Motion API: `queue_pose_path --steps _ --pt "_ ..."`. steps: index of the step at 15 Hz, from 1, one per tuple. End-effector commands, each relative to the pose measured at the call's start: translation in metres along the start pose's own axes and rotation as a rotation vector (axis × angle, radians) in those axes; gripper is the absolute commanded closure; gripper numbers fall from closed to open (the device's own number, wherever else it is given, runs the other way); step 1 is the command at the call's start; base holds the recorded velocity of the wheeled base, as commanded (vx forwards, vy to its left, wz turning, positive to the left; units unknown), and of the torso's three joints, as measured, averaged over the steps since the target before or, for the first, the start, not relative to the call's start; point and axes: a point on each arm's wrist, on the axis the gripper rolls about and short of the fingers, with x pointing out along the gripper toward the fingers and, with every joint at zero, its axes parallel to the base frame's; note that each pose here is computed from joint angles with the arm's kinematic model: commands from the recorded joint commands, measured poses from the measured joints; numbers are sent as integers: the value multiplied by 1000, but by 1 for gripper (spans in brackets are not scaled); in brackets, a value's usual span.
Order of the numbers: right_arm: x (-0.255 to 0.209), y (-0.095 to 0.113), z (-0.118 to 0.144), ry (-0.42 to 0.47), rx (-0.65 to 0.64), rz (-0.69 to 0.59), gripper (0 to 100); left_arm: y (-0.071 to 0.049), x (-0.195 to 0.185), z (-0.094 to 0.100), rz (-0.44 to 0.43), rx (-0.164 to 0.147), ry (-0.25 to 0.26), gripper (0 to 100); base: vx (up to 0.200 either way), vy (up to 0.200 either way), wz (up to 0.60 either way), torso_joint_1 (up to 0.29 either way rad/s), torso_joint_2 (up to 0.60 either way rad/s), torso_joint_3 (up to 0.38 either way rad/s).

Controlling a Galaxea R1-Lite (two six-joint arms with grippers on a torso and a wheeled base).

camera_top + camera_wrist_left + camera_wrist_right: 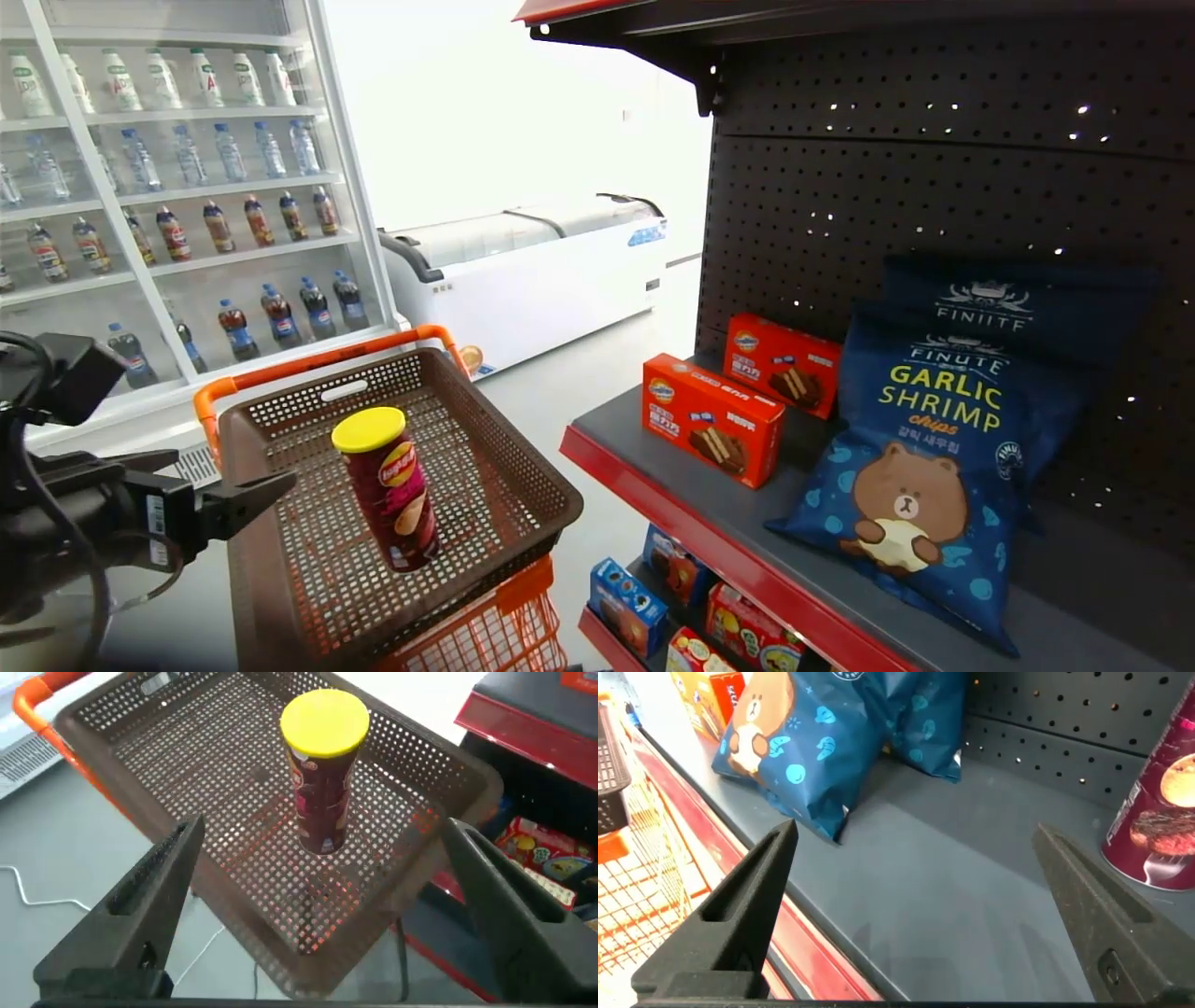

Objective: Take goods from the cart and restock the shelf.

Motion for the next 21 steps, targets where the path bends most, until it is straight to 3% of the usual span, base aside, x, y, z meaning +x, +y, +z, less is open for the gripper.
queue_pose_path --steps 1,5,8,14,18,21 --pt "0 0 0 1 -1 -1 0 4 41 -13 -20 -14 102 0 0 0 0 0 0 0" --pt "0 0 0 1 -1 1 0 2 74 -21 -67 -8 135 0 0 0 0 0 0 0" --pt "0 0 0 1 -1 1 0 4 99 -25 -67 -6 109 0 0 0 0 0 0 0" --pt "0 0 0 1 -1 1 0 1 140 -46 -78 4 122 0 0 0 0 0 0 0" --pt "0 0 0 1 -1 1 0 0 159 -62 -77 13 69 0 0 0 0 0 0 0" --pt "0 0 0 1 -1 1 0 -9 165 -77 -104 30 43 0 0 0 0 0 0 0"
